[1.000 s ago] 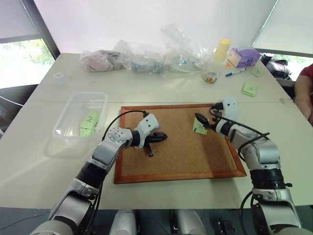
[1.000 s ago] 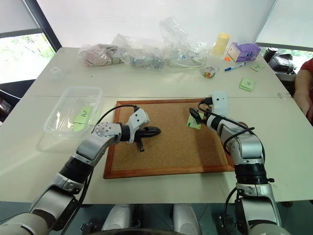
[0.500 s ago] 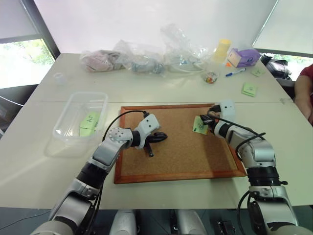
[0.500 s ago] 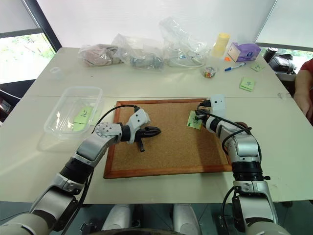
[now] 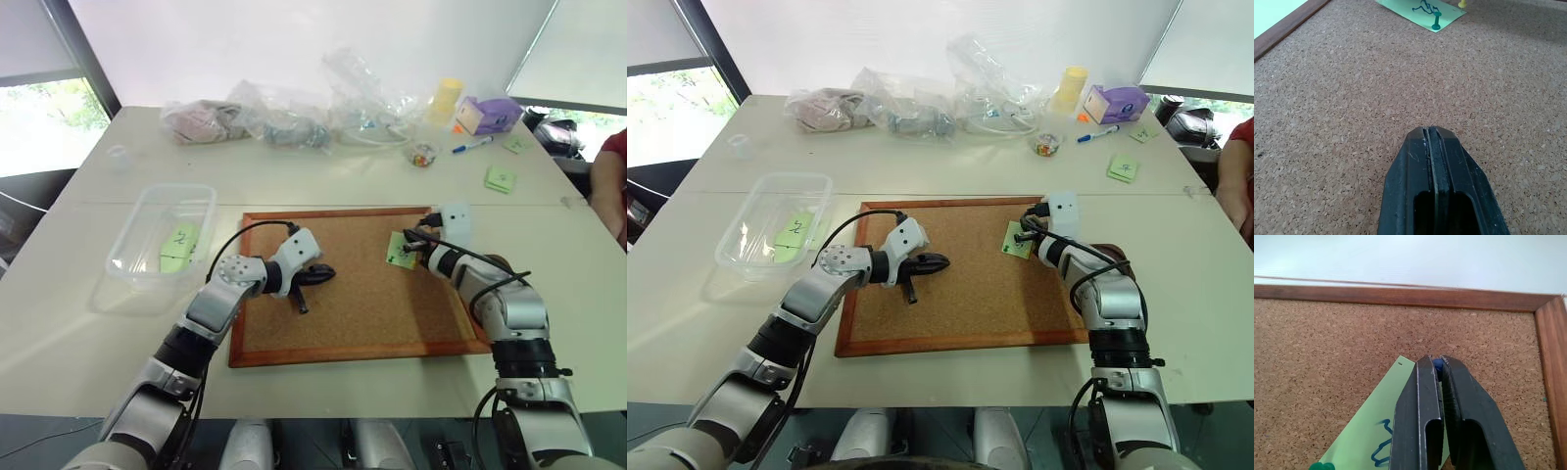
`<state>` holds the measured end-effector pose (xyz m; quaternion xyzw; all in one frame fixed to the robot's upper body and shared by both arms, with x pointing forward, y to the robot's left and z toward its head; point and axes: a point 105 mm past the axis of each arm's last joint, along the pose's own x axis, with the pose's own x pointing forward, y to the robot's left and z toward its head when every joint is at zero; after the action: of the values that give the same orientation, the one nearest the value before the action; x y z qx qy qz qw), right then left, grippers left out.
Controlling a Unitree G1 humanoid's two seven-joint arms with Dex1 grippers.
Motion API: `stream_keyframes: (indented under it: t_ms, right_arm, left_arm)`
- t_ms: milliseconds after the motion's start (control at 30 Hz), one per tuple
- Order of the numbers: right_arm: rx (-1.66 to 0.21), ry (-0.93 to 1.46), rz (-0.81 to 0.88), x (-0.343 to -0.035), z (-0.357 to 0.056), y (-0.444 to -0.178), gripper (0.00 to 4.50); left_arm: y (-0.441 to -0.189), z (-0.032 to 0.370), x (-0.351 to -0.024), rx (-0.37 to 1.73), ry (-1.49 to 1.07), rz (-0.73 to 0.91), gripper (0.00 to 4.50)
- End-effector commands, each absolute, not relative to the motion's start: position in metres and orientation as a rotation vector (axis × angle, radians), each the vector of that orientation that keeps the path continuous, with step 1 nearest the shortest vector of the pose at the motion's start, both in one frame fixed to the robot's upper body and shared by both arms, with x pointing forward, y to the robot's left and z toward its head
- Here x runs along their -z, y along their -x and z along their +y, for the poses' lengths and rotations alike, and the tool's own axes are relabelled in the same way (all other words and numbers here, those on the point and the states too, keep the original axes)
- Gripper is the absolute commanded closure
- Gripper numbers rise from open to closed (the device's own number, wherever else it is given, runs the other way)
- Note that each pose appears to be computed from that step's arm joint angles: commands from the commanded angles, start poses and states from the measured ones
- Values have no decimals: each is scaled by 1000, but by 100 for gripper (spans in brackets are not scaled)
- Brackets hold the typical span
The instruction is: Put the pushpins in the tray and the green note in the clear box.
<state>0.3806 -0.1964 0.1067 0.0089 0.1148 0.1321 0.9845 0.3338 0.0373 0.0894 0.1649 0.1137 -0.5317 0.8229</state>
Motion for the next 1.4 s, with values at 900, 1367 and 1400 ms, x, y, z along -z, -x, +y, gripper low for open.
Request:
stream_keyframes:
  t_ms: [900, 1367, 1400]
  right_arm:
    - [76, 56, 38, -143, -269, -306, 445]
    - [202, 47, 178, -110, -295, -295, 445]
    - [207, 45, 182, -109, -296, -295, 445]
  left_arm:
    - [-326, 38, -76, 1142, -382, 295, 450]
    - [-327, 35, -76, 1156, -391, 291, 450]
    - [-327, 35, -76, 1157, -391, 291, 450]
